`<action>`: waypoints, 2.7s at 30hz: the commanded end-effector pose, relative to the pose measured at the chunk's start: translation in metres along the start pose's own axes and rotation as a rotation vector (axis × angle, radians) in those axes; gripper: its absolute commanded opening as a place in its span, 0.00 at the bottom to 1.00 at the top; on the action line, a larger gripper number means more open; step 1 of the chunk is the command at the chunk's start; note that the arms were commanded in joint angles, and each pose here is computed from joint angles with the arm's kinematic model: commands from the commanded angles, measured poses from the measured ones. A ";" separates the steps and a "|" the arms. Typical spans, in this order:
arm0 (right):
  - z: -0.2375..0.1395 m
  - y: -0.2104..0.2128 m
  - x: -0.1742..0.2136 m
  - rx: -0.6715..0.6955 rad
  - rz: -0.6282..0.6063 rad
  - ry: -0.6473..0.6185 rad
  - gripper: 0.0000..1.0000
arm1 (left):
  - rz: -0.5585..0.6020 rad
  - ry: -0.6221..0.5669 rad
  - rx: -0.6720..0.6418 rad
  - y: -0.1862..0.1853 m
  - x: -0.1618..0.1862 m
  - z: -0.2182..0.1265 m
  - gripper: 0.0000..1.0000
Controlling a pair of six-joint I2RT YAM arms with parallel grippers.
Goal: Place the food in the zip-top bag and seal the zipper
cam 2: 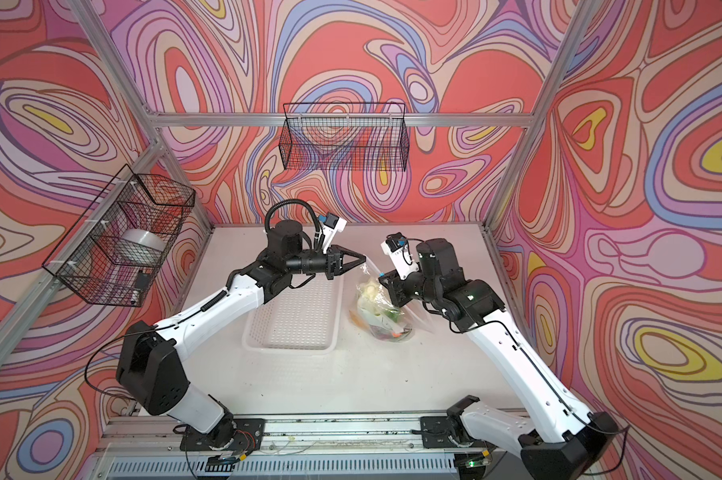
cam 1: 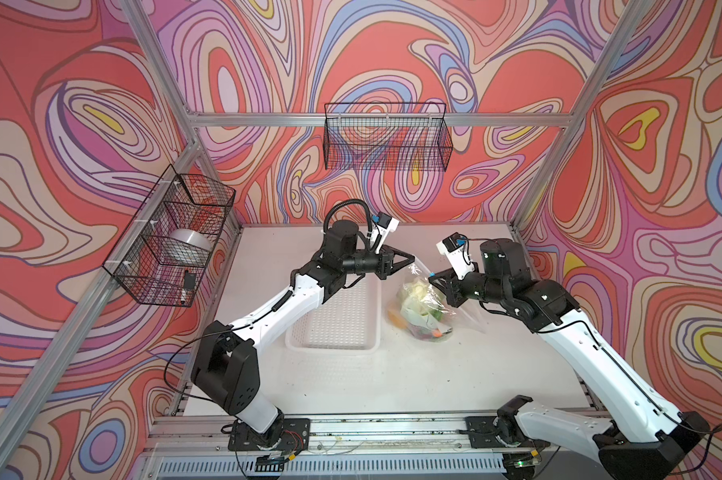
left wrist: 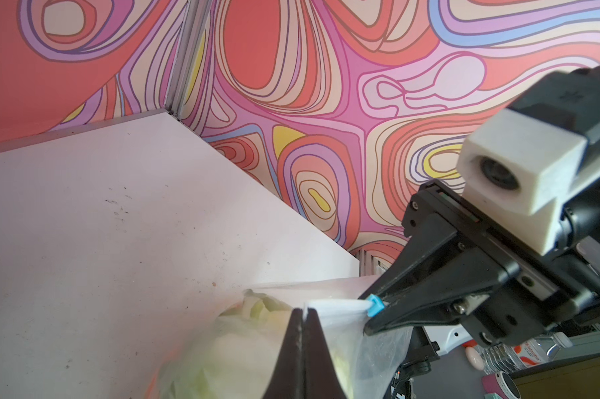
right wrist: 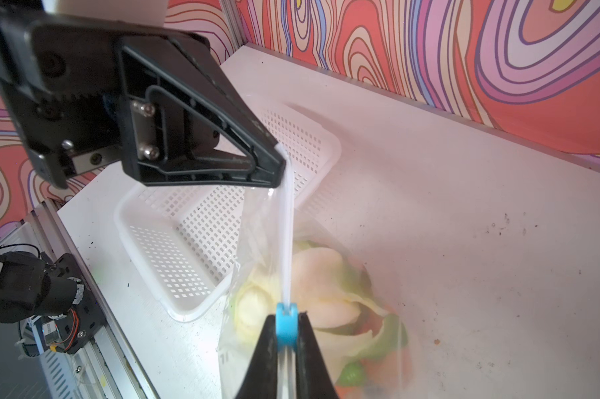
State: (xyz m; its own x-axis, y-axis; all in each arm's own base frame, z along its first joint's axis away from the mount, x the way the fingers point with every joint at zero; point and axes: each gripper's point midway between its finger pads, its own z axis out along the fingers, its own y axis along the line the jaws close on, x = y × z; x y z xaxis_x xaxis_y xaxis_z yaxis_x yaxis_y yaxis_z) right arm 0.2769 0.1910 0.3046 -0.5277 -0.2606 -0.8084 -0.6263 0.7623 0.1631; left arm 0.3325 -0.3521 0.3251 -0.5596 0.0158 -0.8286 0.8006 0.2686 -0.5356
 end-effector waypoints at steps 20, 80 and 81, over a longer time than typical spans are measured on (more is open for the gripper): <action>-0.024 0.003 0.068 0.020 0.069 0.233 0.14 | 0.114 -0.169 -0.318 0.059 -0.069 -0.045 0.00; 0.006 -0.007 0.034 0.024 0.019 0.142 0.10 | 0.070 -0.143 -0.223 0.053 -0.057 -0.041 0.00; 0.006 -0.007 0.036 0.026 0.019 0.145 0.10 | 0.071 -0.142 -0.225 0.054 -0.057 -0.041 0.00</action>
State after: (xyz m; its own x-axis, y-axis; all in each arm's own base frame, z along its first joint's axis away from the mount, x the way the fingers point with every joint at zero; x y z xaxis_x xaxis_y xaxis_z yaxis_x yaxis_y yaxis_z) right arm 0.2718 0.1869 0.2756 -0.6091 -0.3218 -0.7249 -0.6122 0.7718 0.1718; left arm 0.3990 -0.3012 0.3345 -0.5008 -0.0695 -0.8627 0.7393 0.4840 -0.4682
